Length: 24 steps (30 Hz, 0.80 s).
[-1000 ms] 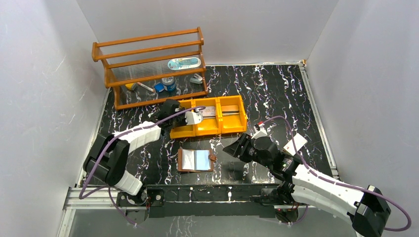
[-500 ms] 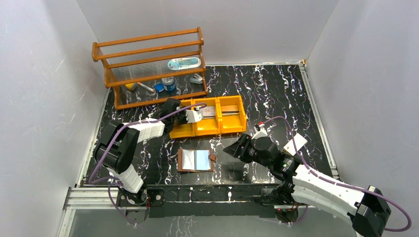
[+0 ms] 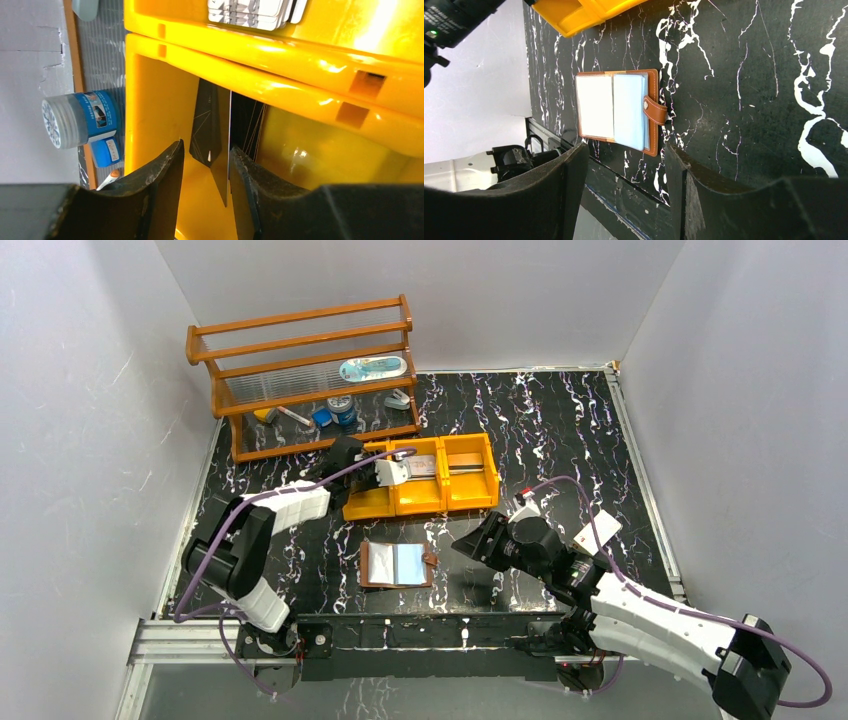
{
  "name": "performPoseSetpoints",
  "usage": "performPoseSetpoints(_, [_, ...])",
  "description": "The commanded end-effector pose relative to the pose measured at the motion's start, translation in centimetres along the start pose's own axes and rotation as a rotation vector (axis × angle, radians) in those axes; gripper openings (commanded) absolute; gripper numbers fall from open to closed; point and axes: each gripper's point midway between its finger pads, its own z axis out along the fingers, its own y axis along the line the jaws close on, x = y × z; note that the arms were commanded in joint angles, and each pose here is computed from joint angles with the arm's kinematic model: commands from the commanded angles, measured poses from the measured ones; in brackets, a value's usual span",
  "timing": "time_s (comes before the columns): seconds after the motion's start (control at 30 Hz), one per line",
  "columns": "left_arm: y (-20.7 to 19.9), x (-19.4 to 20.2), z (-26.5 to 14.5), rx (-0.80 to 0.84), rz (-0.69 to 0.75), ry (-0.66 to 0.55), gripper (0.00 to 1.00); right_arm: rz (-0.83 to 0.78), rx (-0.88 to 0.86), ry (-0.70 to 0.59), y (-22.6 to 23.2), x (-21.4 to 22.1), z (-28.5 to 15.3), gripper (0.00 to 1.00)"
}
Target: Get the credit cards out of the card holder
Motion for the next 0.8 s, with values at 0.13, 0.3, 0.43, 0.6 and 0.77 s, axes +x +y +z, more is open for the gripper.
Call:
performPoseSetpoints(0.13, [0.0,-1.2,-1.7,0.026,-0.043,-0.062,0.38,0.015,-0.01,0.001,0.3,-0.1,0.3,0.66])
performPoseSetpoints(0.3, [-0.6,-0.2,-1.2,0.052,-0.053,-0.028,0.38,0.014,-0.007,0.006,0.2,0.0,0.3,0.66])
performPoseSetpoints(0.43, [-0.3,0.0,-0.9,0.045,-0.059,-0.022,0.37,0.014,-0.003,0.005,0.0,0.0,0.3,0.66])
performPoseSetpoints(0.6, [-0.2,0.6,-0.2,0.051,-0.051,0.011,0.35,0.016,-0.003,0.002,0.1,0.0,0.3,0.66])
performPoseSetpoints(0.77, [0.1,0.9,0.3,0.036,-0.056,0.026,0.33,0.015,0.0,0.005,0.1,0.0,0.4,0.66])
